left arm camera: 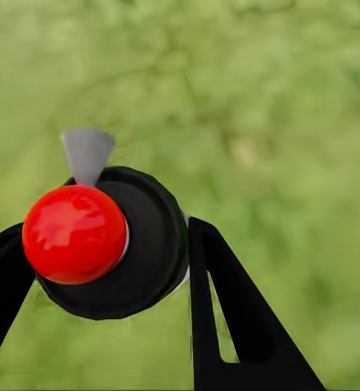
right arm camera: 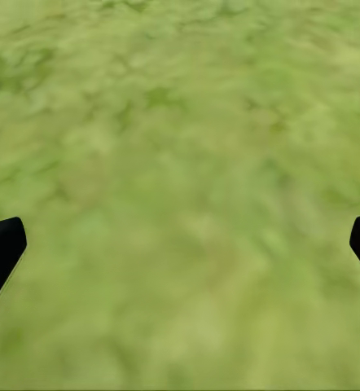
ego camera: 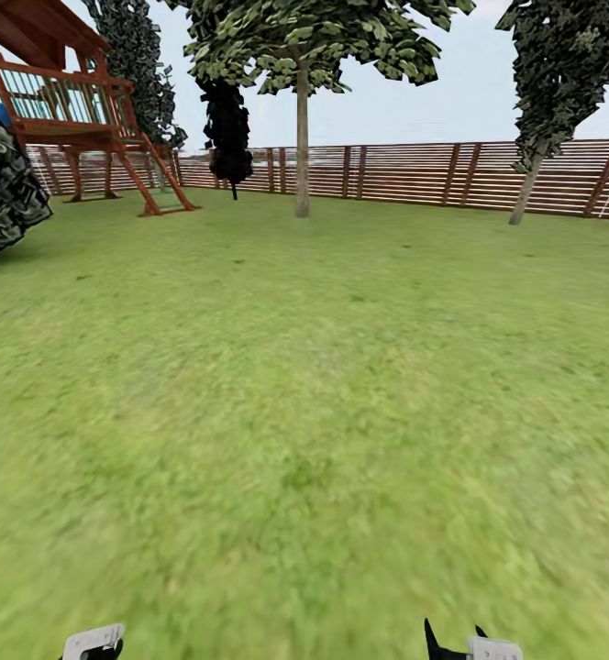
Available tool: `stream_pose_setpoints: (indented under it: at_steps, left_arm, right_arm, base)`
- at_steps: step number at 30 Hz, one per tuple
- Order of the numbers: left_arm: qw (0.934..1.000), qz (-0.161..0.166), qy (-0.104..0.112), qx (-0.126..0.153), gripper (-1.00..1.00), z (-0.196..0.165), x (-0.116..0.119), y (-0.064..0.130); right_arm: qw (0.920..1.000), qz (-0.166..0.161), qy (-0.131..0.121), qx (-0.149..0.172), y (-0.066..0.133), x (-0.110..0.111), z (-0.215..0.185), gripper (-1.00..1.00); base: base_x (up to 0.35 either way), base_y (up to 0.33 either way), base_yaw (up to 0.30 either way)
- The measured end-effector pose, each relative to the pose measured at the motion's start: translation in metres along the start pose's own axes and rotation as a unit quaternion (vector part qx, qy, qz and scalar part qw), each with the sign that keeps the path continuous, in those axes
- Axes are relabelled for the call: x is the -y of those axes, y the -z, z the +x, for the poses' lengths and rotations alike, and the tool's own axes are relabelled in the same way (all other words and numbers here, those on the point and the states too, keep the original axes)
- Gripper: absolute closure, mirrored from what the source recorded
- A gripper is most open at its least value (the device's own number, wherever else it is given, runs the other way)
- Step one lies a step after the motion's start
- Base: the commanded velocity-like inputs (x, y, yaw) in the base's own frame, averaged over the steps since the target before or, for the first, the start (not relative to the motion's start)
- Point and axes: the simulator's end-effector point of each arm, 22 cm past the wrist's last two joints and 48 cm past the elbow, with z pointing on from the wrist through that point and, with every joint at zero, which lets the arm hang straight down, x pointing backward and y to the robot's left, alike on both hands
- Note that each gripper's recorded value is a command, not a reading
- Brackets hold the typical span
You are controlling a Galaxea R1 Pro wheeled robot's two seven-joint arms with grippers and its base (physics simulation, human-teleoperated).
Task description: In the garden, pick up the pesticide atomizer on the floor and spray pesticide onto both trees until each tree trunk is fully covered.
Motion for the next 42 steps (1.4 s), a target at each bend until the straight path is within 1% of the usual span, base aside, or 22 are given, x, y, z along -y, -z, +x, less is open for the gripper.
stream_pose_setpoints:
  at_steps: [42]
  left_arm:
    - [1.0,0.0,0.0,0.0,1.0,0.0,0.0,0.0]
  right_arm:
    - [1.0,0.0,0.0,0.0,0.0,0.0,-0.0001,-1.0]
  base:
    - [0.34,0.0,0.0]
